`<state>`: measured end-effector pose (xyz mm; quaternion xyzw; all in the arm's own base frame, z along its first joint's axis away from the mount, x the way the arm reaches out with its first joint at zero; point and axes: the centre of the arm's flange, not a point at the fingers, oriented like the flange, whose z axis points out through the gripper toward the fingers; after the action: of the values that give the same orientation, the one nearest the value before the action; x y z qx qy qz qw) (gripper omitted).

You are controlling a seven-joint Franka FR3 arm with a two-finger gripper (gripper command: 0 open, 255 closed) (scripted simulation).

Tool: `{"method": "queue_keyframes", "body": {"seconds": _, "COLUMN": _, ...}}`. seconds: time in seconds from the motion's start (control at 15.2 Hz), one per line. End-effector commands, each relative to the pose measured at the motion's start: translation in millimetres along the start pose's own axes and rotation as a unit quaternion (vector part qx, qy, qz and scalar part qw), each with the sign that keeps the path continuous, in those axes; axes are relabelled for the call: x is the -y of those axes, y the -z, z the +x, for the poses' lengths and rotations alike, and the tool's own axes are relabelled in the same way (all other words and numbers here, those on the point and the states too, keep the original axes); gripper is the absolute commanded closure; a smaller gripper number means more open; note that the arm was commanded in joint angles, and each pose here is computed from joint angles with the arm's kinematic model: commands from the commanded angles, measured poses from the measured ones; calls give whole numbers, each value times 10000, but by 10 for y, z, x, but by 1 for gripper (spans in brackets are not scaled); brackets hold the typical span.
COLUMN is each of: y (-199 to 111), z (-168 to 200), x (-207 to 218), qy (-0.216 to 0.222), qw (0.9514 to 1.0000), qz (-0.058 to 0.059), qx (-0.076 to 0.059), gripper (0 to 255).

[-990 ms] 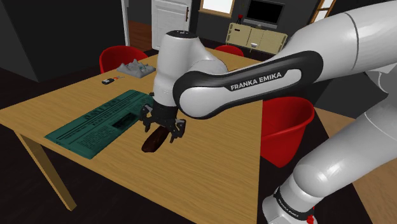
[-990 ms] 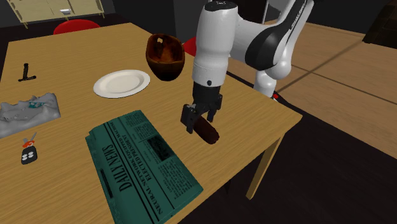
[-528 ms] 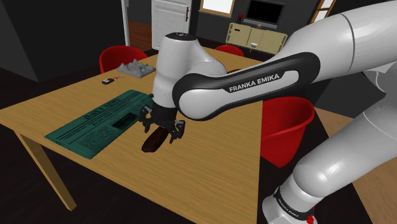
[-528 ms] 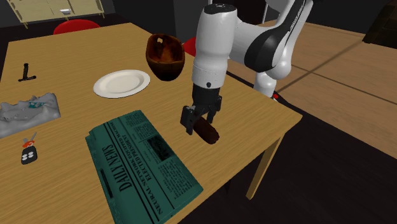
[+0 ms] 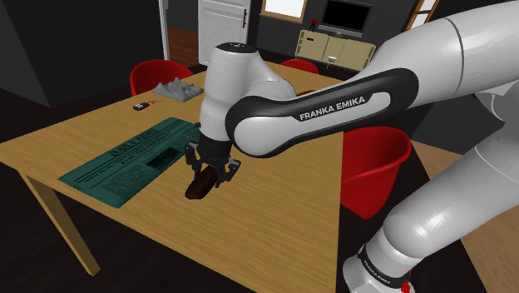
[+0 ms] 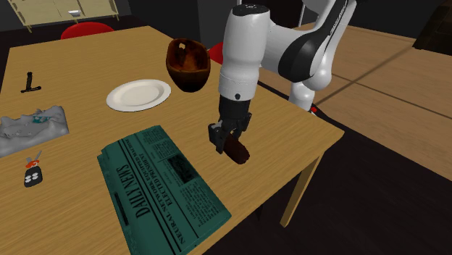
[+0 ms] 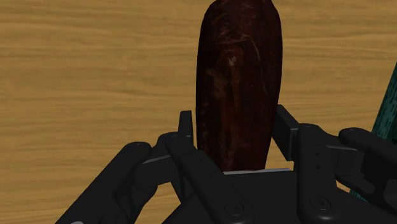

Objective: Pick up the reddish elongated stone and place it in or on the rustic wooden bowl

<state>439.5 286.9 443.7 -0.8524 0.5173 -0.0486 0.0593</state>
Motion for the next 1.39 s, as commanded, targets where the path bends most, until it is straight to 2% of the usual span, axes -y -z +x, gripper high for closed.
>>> {"method": "queue_keyframes", "body": {"seconds": 0.0, "y": -1, "z": -1, "x": -1, "qy": 1, "qw": 10000, "qz": -2, "qx": 0, "gripper": 255}}
{"method": "queue_keyframes", "body": {"seconds": 0.13, "y": -2, "z": -1, "x": -1, "qy": 1, "qw": 10000, "qz": -1, "qx": 0, "gripper": 255}}
{"method": "queue_keyframes", "body": {"seconds": 1.32, "y": 938, "z": 20, "x": 143, "qy": 1, "qw": 10000, "qz": -1, "qx": 0, "gripper": 255}}
